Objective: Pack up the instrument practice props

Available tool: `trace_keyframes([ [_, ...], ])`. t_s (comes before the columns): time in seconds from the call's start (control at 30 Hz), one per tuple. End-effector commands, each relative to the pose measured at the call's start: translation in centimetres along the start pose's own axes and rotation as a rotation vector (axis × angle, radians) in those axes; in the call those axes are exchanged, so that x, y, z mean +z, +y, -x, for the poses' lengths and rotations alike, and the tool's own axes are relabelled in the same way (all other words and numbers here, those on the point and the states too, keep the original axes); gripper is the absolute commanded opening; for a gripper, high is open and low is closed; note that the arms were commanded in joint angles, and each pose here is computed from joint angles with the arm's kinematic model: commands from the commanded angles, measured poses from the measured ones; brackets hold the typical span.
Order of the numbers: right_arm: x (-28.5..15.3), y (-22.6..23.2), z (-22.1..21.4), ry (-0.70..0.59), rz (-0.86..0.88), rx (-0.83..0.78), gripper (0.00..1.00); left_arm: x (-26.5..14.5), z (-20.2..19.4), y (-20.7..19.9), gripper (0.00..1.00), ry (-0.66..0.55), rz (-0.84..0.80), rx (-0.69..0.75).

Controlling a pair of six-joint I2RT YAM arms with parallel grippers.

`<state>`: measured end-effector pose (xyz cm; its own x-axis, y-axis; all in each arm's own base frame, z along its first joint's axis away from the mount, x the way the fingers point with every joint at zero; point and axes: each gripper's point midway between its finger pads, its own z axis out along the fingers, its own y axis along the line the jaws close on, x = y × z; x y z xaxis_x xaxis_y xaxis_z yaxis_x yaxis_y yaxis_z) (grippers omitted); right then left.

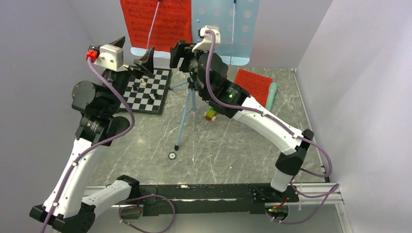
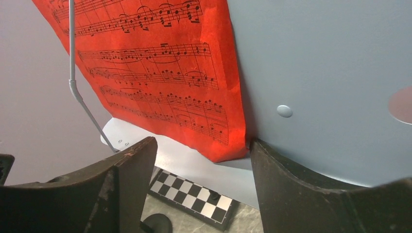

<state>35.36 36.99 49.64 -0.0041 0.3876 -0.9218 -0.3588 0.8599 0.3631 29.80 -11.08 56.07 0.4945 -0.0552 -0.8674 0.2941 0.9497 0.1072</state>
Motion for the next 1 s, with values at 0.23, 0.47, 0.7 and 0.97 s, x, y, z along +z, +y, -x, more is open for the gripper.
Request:
trace_keyframes([
  [0.23, 0.9, -0.1, 2.1, -0.055, -0.019, 0.014, 0.52, -0.8, 2.0, 0.2, 0.95, -0.064, -0.002, 0.006],
  [0.47, 0.7, -0.2, 2.0, -0.052, -0.017, 0.009, 0.33, -0.7, 2.1, 0.3, 0.95, -0.068, 0.005, 0.018],
  [0.7, 0.1, 0.0, 2.4, -0.05, -0.004, -0.007, 0.17, 0.1, 2.3, 0.7, 0.96, -0.079, 0.026, 0.036],
  [0.97, -0.7, 0.1, 2.9, -0.034, 0.015, -0.031, 0.0, 2.0, 2.5, 0.8, 0.95, -0.094, 0.025, 0.055],
])
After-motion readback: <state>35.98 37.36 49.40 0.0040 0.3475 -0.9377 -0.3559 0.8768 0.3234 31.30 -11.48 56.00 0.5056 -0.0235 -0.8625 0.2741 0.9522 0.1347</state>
